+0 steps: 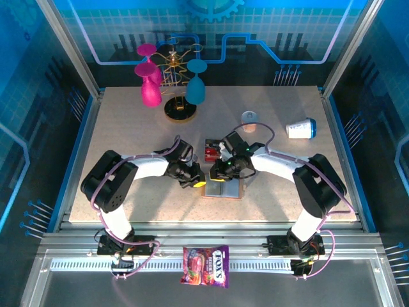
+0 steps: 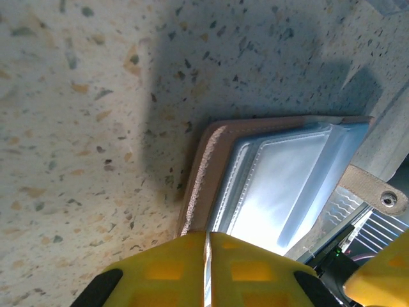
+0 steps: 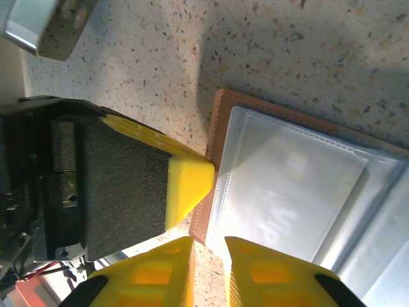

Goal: Take the credit cards out of the card holder

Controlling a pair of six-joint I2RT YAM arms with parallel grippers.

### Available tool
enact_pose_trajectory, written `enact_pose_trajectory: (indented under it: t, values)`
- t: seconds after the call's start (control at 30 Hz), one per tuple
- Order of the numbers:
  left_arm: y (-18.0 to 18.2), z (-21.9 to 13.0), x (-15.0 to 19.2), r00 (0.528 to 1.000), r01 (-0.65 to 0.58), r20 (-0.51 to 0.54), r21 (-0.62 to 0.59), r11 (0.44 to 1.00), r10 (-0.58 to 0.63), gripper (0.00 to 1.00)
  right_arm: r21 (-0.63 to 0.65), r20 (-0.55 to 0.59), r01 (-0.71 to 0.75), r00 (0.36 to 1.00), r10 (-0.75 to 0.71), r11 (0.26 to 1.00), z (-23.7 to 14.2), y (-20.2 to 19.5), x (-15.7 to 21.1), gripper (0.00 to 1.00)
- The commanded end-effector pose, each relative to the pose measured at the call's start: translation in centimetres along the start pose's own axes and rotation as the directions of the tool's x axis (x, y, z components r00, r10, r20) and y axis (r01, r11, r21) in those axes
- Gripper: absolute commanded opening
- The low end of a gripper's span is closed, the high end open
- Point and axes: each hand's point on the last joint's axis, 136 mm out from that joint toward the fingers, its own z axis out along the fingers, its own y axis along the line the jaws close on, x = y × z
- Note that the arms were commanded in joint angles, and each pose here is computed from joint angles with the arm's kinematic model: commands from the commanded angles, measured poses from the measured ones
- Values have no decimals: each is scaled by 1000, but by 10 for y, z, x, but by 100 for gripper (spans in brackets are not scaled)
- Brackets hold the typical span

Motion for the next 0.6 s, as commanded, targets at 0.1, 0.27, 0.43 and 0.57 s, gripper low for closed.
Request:
enact_pose_trajectory:
  t: [0.1,0.27,0.43,0.57]
  values:
    - [15,6,11,998,48,-31,-33,998,-49,11,24,-56,-28,998,29,999,12,-2,9,25]
    - [19,5,14,998,54,-34,-39,998,-56,11,43,-79,-38,996,42,998,17,-7,12,25]
    - [24,2,15,998,64,-26,-42,997,-65,11,66,-96,-41,994,47,997,20,-10,15,28]
    - [23,0,14,998,65,-23,-37,997,-66,11,77,-99,-40,994,47,996,22,-11,15,30]
